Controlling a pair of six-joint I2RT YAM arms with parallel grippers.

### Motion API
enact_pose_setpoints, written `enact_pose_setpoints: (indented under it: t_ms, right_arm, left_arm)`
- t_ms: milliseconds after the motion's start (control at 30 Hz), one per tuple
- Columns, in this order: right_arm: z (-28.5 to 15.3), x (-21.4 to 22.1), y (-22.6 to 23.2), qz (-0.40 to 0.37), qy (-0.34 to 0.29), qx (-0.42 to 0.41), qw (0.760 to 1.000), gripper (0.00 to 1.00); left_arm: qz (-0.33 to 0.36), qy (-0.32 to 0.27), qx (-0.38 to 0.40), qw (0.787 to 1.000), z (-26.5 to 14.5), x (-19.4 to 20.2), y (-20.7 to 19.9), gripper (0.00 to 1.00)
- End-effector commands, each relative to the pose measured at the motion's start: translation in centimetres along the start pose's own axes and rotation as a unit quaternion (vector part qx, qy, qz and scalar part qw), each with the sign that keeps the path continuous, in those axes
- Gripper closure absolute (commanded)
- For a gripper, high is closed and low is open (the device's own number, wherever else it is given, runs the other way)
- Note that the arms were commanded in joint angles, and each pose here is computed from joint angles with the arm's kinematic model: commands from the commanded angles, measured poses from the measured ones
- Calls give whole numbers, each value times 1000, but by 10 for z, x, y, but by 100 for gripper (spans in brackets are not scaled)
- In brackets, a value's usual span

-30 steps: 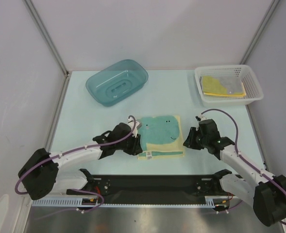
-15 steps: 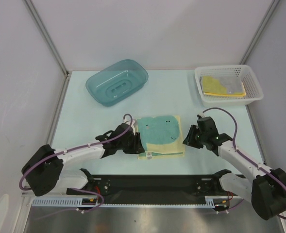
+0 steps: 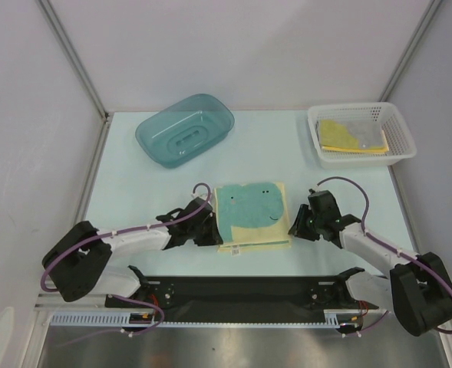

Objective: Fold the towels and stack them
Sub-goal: Fold the towel

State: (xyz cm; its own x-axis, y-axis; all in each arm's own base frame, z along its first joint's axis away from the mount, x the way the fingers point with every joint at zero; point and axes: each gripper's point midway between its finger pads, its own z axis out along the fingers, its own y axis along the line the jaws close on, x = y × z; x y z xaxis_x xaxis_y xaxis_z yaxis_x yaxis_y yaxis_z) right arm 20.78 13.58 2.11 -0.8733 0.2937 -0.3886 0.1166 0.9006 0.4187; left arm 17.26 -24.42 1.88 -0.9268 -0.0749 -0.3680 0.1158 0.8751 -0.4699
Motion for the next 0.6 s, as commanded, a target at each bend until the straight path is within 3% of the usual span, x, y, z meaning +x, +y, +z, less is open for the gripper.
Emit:
enact_pose_setpoints:
  t_ms: [0,167,400,567]
  right_arm:
    - [3,1,4,-1,-6,-11,1000,67]
    - [1,0,6,-4,-11,-12,1000,80]
    - [-4,-6,13,-8,-24,-28,999,98]
    - [-11,-16,26,-19,-37,-49,998,100]
  left_arm:
    - [-4,-13,-3,1000,2,-3,0,83]
    - [-2,-10,-7,1000,3,-2,1,99]
    - [1,-9,-6,1000,2,-4,-2,100]
    - [7,-16,-17,1000,-3,-12,-4,100]
